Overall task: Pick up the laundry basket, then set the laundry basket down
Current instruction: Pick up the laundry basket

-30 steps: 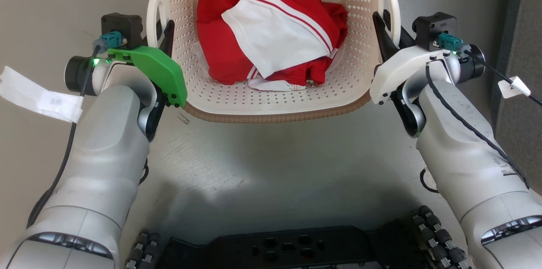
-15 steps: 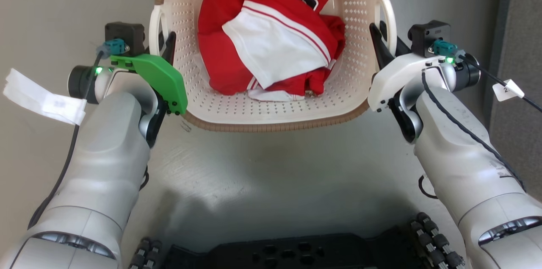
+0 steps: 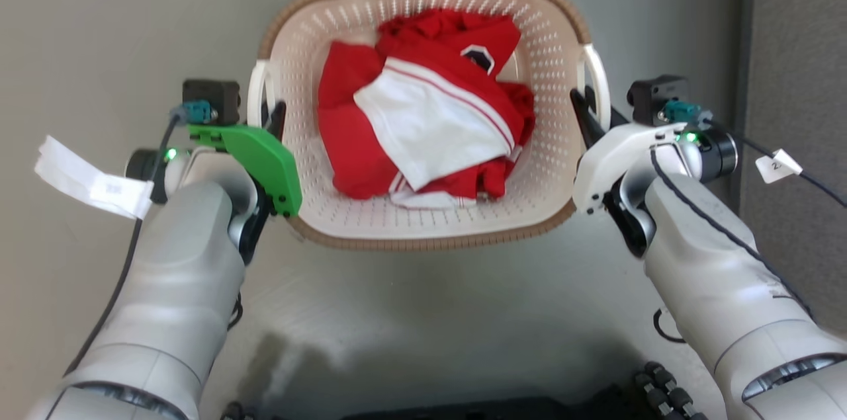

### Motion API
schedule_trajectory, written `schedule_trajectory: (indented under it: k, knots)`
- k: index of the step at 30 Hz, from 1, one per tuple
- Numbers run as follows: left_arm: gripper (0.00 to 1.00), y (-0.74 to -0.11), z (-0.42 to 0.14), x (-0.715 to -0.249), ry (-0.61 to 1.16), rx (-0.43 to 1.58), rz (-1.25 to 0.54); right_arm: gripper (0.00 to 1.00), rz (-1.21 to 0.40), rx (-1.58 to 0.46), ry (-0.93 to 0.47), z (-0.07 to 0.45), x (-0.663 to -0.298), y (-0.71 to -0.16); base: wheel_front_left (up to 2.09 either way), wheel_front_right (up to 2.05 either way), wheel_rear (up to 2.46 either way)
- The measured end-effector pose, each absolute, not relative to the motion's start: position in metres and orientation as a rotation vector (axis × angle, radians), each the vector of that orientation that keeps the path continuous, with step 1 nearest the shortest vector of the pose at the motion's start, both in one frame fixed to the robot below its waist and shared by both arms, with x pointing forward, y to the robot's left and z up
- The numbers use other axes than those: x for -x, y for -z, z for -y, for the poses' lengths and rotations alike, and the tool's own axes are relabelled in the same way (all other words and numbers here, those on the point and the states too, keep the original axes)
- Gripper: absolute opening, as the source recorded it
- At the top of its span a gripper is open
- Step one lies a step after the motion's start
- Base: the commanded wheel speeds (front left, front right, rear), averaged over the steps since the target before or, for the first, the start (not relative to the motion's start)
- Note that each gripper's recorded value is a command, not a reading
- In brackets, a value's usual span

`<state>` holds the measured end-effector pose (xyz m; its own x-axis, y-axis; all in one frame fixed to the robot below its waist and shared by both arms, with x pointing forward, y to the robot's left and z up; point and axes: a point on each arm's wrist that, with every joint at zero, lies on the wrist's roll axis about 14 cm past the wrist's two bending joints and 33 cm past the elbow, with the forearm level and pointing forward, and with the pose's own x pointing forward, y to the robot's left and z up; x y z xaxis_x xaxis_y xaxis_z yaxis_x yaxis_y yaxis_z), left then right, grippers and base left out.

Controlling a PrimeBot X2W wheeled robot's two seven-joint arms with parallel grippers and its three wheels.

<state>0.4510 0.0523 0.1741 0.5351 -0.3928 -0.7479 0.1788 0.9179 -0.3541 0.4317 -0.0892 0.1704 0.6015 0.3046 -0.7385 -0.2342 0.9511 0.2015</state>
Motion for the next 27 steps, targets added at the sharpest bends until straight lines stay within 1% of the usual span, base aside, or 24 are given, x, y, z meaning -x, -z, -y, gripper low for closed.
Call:
schedule_trajectory:
  k: [21,27]
  knots:
    - [0.00,-0.234,-0.050,-0.426,0.350,0.249,-0.965,0.00,-0.872,-0.102,-0.312,0.091,-0.407,-0.227,0.00,0.00,0.00]
    - [0.00,-0.250,-0.051,-0.411,0.340,0.260,-0.997,0.00,-0.906,-0.091,-0.334,0.089,-0.389,-0.242,0.00,0.00,0.00]
